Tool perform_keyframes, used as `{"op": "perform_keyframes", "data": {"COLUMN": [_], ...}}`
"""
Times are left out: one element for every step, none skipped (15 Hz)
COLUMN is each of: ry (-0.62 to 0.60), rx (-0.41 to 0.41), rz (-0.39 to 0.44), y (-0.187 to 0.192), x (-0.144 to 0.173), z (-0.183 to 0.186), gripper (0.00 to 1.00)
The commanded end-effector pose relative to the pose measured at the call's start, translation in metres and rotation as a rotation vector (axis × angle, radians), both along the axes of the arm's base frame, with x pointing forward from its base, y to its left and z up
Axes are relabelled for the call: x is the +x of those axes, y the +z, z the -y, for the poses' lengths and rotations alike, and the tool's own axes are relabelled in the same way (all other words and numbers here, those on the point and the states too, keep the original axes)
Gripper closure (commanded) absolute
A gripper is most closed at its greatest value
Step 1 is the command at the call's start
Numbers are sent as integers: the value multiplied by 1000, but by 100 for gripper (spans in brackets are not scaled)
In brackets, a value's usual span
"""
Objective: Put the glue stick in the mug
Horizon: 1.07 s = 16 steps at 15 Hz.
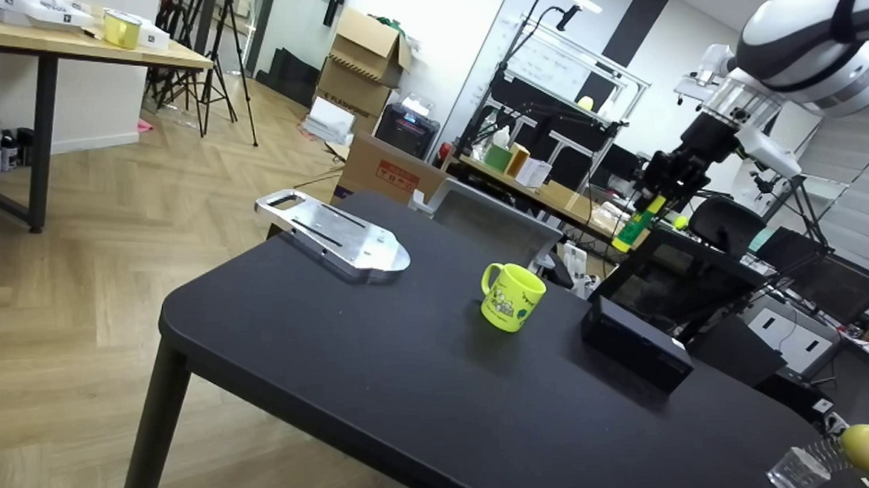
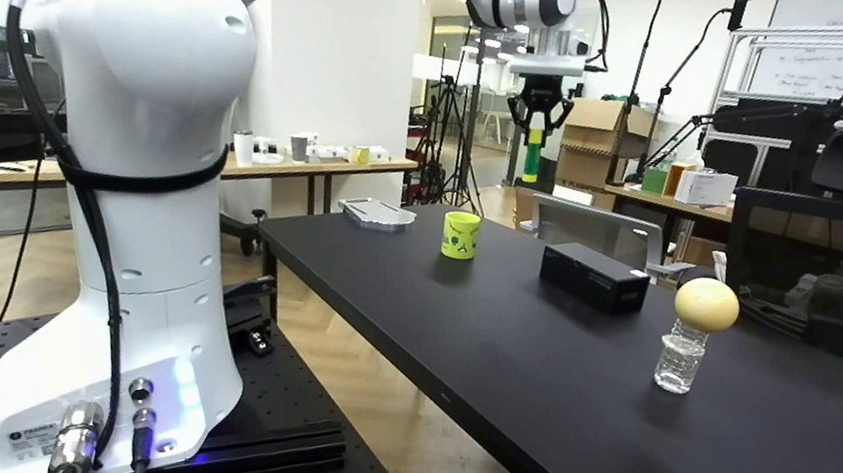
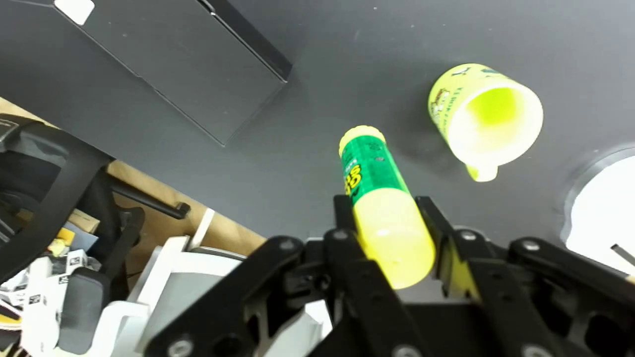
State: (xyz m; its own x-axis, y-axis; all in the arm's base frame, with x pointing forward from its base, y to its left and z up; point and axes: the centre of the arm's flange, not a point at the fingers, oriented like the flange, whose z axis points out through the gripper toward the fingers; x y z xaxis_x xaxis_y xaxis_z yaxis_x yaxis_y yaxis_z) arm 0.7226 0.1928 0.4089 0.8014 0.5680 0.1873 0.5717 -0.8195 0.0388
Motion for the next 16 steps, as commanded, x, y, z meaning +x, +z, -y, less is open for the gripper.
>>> {"op": "perform_keyframes", "data": {"ry": [102, 126, 139, 110, 126, 134, 137, 137, 137, 137, 136, 136, 140, 149, 160, 170], "rx": [5, 8, 8, 13, 12, 12, 11, 10, 10, 10, 9, 9, 11, 14, 15, 14], "rz": [-28, -32, -36, -28, -35, -39, -41, -41, -40, -40, -40, -40, -44, -46, -44, -36], "y": [3, 1, -3, -4, -7, -9, -10, -10, -10, -10, -10, -10, -13, -18, -25, -31], "x": [-38, -44, -49, -31, -36, -39, -39, -39, -38, -37, -37, -37, -35, -36, -38, -39], "z": [-47, -59, -69, -66, -76, -81, -82, -80, -78, -76, -75, -75, -77, -80, -84, -88], "gripper": [91, 91, 91, 66, 66, 66, 66, 66, 66, 66, 66, 91, 91, 91, 91, 91]}}
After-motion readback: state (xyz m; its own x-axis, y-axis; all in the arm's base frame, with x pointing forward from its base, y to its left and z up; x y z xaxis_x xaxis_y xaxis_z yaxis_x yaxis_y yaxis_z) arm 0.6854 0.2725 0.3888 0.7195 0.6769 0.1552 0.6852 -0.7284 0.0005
